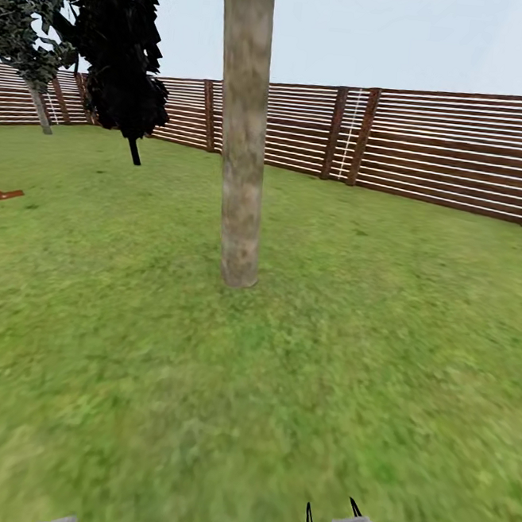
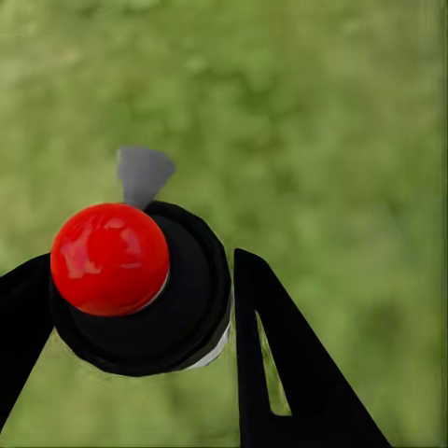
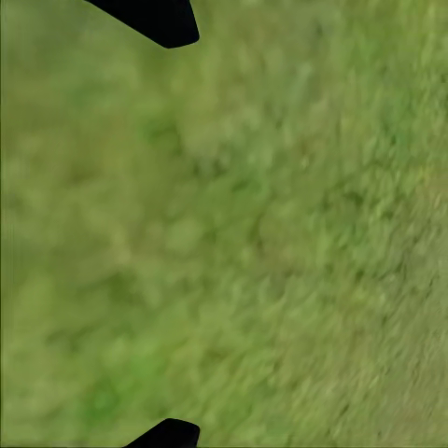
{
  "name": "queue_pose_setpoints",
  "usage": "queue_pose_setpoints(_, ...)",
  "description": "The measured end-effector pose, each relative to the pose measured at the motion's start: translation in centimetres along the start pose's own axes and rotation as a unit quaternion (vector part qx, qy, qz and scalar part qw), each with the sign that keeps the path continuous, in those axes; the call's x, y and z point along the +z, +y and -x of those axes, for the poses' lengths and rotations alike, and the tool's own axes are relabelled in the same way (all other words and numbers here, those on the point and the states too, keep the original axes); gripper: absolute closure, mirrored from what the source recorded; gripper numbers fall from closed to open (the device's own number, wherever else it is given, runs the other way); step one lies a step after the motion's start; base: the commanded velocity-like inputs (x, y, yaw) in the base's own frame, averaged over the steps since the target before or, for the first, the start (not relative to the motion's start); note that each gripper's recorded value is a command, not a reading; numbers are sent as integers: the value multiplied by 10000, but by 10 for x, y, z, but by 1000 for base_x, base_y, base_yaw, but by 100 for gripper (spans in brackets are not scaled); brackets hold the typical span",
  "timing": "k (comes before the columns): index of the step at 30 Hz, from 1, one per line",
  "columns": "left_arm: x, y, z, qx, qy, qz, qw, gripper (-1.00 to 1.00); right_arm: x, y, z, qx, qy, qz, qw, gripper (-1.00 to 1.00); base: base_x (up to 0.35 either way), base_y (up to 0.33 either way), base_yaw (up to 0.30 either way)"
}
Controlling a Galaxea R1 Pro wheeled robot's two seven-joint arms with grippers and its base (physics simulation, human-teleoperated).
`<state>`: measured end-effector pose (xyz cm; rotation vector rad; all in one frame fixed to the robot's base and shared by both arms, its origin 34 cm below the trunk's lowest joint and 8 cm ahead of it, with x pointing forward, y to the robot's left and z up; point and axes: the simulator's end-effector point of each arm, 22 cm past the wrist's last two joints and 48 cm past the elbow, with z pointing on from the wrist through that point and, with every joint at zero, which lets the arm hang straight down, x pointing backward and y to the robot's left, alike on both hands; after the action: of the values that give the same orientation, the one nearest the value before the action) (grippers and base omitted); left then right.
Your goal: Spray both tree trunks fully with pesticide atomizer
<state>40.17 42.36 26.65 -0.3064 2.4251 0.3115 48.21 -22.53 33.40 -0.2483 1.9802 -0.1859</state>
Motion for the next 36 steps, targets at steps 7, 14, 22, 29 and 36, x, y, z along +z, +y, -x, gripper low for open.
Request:
queue_pose_setpoints(7,0,0,0,1,-4,-5,10000,100,0,0,0,1,0,0,10000,-100,339,0,0)
queue_pose_setpoints(14,0,0,0,2,-8,-9,10000,100,0,0,0,-1,-1,3,10000,-100,339,0,0)
queue_pose_setpoints(22,0,-3,1,56,-8,-82,10000,100,0,0,0,0,-7,4,10000,-100,339,0,0)
queue_pose_setpoints(29,0,-52,11,929,-63,-1283,9874,100,2,41,-1,-313,109,930,9951,-100,339,0,0)
queue_pose_setpoints(36,13,-120,89,2456,16,-2852,9265,100,52,94,59,-1033,408,2749,9550,-100,339,0,0)
